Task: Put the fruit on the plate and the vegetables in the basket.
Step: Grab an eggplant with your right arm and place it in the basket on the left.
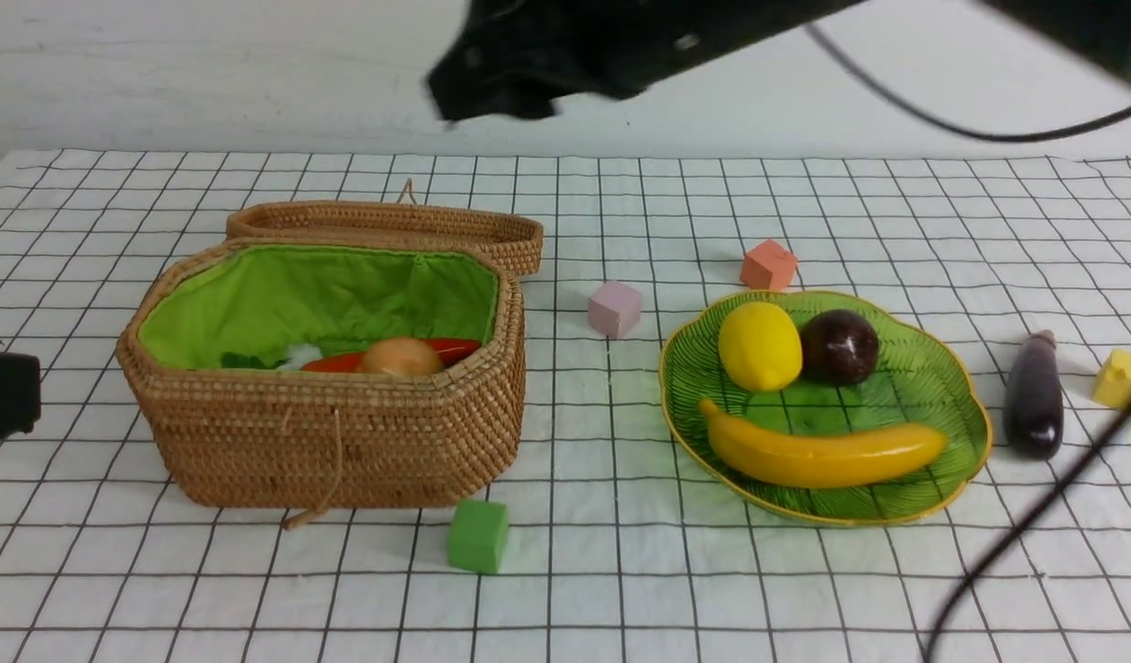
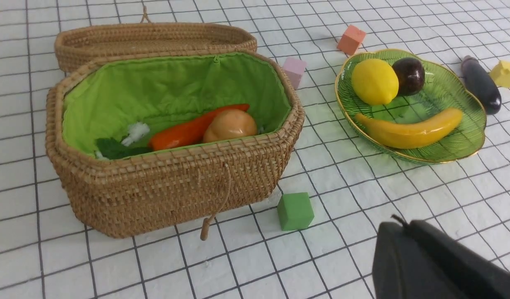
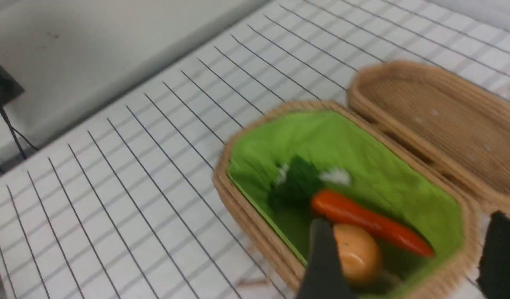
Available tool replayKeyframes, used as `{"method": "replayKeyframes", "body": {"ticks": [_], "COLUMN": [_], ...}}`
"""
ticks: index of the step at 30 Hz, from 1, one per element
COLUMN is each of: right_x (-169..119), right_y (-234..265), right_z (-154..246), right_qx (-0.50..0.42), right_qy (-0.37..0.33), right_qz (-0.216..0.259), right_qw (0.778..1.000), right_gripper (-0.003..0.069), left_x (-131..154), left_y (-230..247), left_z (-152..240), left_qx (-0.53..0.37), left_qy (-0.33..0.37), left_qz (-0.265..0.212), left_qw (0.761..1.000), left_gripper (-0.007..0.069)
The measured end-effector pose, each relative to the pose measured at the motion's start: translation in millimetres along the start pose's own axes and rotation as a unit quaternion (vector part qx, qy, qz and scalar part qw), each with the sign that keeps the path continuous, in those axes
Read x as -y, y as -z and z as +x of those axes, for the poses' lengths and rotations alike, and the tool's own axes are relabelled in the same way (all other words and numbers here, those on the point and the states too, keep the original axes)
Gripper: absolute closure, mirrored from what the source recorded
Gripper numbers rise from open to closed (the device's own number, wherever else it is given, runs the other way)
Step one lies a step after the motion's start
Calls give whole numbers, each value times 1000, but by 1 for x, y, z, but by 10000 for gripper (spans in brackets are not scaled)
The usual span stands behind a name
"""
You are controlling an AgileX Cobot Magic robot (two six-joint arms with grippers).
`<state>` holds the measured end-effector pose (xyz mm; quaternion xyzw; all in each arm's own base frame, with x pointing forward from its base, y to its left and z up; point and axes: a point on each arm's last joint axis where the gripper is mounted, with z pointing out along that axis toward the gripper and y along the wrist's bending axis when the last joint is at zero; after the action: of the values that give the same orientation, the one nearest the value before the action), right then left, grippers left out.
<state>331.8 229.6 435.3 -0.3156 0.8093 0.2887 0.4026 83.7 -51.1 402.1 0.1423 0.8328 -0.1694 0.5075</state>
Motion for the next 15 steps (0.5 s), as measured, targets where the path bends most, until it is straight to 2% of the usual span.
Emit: {"method": "replayKeyframes", "body": {"ticks": [4,7,9,12,13,14,15], "right_x": [33,72,82,125,126,147,149], "right_y": [61,87,92,107,106,108,108], "right_z": [13,24,28,58,60,82,85], "right_qx": [-92,-115,-117,-142,-146,-168,-171], "right_qy": [-48,-113,-130,-215,-216,-264,-270], "right_qz": [116,226,249,333,333,355,356], "right_qw": [988,961,953,907,906,881,878], "right_gripper": [496,648,662,661,661,648,646], "left_x": [9,18,21,26,27,28,28], "left_y": [0,2,2,4,4,5,5], "left_z": [-1,-4,-5,-8,-8,-8,-8], "left_qx": [9,28,34,54,55,58,58], "left_qy": [-47,-61,-63,-73,-76,-80,-80], "left_qz": [51,98,112,144,145,151,151], "left_qw": [998,993,991,985,985,984,984], "left_gripper": [624,623,623,622,622,620,620]}}
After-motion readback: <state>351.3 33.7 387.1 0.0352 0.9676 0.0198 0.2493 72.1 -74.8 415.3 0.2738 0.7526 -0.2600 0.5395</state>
